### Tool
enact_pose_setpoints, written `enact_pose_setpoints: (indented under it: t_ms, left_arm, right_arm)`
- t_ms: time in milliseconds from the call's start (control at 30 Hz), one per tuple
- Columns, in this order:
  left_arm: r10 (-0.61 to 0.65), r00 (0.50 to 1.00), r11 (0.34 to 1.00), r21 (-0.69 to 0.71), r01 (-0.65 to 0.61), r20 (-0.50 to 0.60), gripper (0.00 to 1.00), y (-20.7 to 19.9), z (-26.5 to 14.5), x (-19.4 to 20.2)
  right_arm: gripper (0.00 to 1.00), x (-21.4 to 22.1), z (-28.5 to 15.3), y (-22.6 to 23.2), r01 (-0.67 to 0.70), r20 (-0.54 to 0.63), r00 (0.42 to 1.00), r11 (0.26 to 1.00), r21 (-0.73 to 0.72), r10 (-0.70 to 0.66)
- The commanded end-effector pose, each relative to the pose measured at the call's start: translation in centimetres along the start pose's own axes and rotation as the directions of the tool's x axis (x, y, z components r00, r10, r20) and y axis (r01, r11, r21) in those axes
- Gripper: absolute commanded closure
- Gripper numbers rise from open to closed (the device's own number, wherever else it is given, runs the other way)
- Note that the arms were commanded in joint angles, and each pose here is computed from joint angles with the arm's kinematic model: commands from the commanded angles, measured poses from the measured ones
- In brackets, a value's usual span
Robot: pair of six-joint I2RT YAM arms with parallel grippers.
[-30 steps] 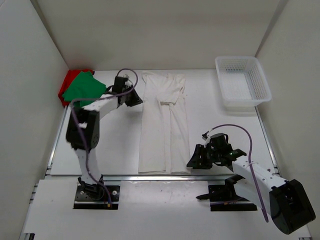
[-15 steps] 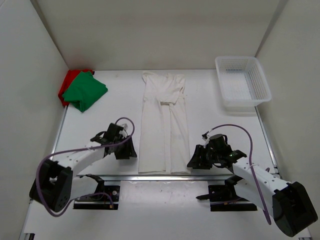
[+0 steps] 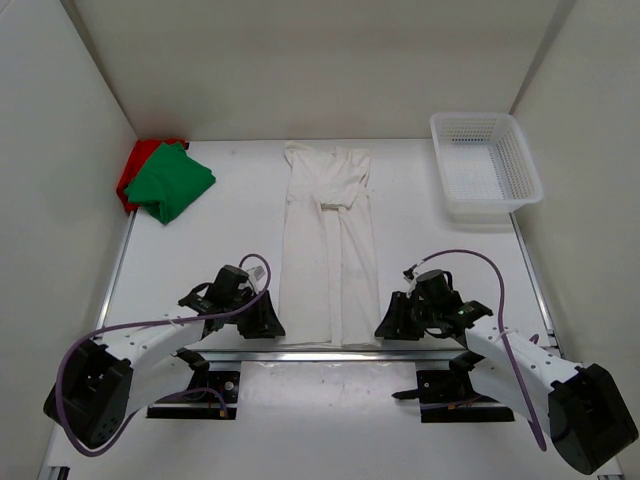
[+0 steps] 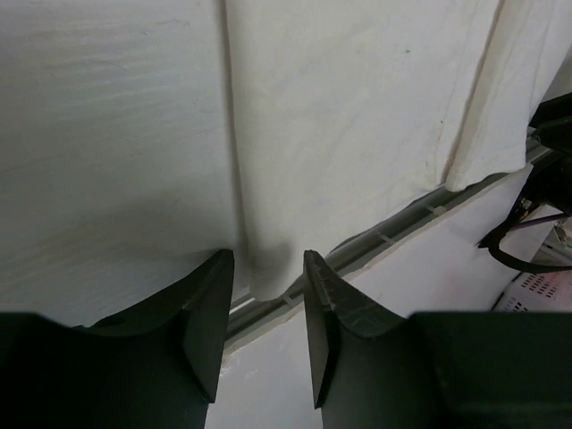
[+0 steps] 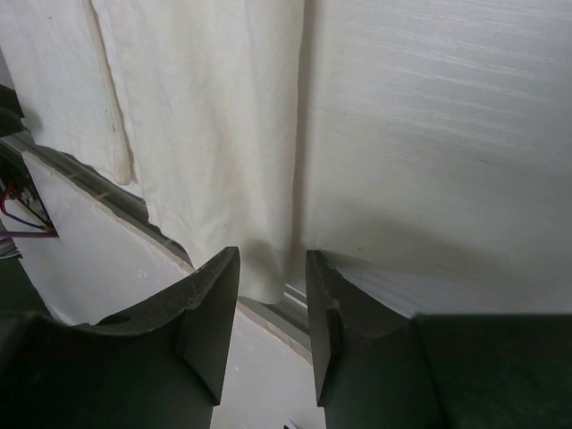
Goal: Fold and stack the t-shirts
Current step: Grab the bottom of the folded rectangular tshirt with both arms
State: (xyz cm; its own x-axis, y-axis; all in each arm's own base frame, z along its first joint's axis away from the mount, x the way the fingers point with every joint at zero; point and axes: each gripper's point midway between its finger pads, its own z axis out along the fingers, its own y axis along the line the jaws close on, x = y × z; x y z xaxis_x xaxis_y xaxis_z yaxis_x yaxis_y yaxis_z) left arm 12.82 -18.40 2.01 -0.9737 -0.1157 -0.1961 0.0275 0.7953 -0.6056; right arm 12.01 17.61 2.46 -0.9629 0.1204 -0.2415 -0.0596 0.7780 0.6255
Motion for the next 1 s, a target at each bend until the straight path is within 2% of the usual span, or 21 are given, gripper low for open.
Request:
enact_pose_setpoints:
  t_ms: [0, 167, 367, 400, 467, 500, 533, 567, 633, 700, 800, 900, 967]
  left_arm:
    - [0.001, 0.999, 1.000, -0.017, -0.001, -0.048, 0.53, 0.6, 0.1, 1.6]
    - [-0.005, 0.999, 1.000, -0.003, 0.005, -0.052, 0.58, 0.5, 0.2, 2.0]
    - [-0.001, 0.999, 1.000, 0.031, 0.002, -0.050, 0.81, -0.1, 0.3, 2.2]
    - [0.003, 0.999, 0.999, 0.035, -0.002, -0.048, 0.83, -0.1, 0.3, 2.2]
    - [0.006, 0.999, 0.999, 0.035, -0.004, -0.053, 0.98, 0.1, 0.4, 2.5]
    - [0.020, 0.999, 0.998, 0.053, -0.018, -0.046, 1.00, -0.6, 0.2, 2.1]
    - [0.032, 0.999, 0.997, 0.066, -0.029, -0.042, 1.00, -0.8, 0.1, 2.1]
    - [0.030, 0.999, 0.997, 0.073, -0.028, -0.030, 1.00, -0.9, -0.1, 1.9]
    - [0.036, 0.999, 0.996, 0.087, -0.035, -0.007, 1.00, -1.4, -0.6, 1.5]
    - [0.018, 0.999, 0.996, 0.090, -0.015, -0.029, 1.00, -1.6, -1.3, 2.0]
    - [0.025, 1.000, 0.993, 0.118, -0.026, 0.006, 1.00, -2.9, -2.4, 0.9]
    - [0.046, 0.996, 0.990, 0.128, -0.055, 0.077, 1.00, -4.8, -3.5, -2.6]
    - [0.064, 0.987, 0.989, 0.124, -0.082, 0.148, 1.00, -6.2, -4.5, -6.5]
  right_arm:
    - [0.66, 1.3, 0.0, -1.7, -0.025, -0.025, 0.999, 0.997, 0.076, 0.027]
    - [0.67, 2.2, 0.1, -1.5, -0.027, -0.044, 0.999, 0.997, 0.067, 0.030]
    - [0.69, 3.0, 0.4, -1.0, -0.010, -0.070, 0.997, 0.999, 0.050, 0.013]
    - [0.73, 3.1, 0.4, -0.9, -0.002, -0.076, 0.997, 0.999, 0.049, 0.006]
    - [0.81, 2.7, 0.4, -0.6, -0.002, -0.068, 0.998, 0.999, 0.038, 0.004]
    - [0.91, 2.7, 0.3, -0.5, 0.005, -0.067, 0.998, 1.000, 0.031, -0.003]
    - [0.98, 2.5, 0.1, -0.4, 0.005, -0.058, 0.998, 1.000, 0.028, -0.004]
    - [1.00, 2.6, 0.0, -0.5, -0.008, -0.064, 0.998, 0.999, 0.041, 0.011]
    - [1.00, 2.7, -0.5, 0.0, -0.007, -0.069, 0.998, 1.000, 0.021, 0.008]
    - [1.00, 3.0, -1.2, 0.8, -0.002, -0.083, 0.997, 1.000, 0.012, 0.003]
    - [1.00, 1.5, -2.4, 2.7, 0.044, -0.052, 0.998, 0.999, 0.000, -0.044]
    - [1.00, -1.8, -3.2, 3.4, 0.084, -0.002, 0.996, 0.996, 0.005, -0.084]
    - [1.00, -5.4, -3.7, 4.2, 0.130, 0.055, 0.990, 0.991, 0.019, -0.131]
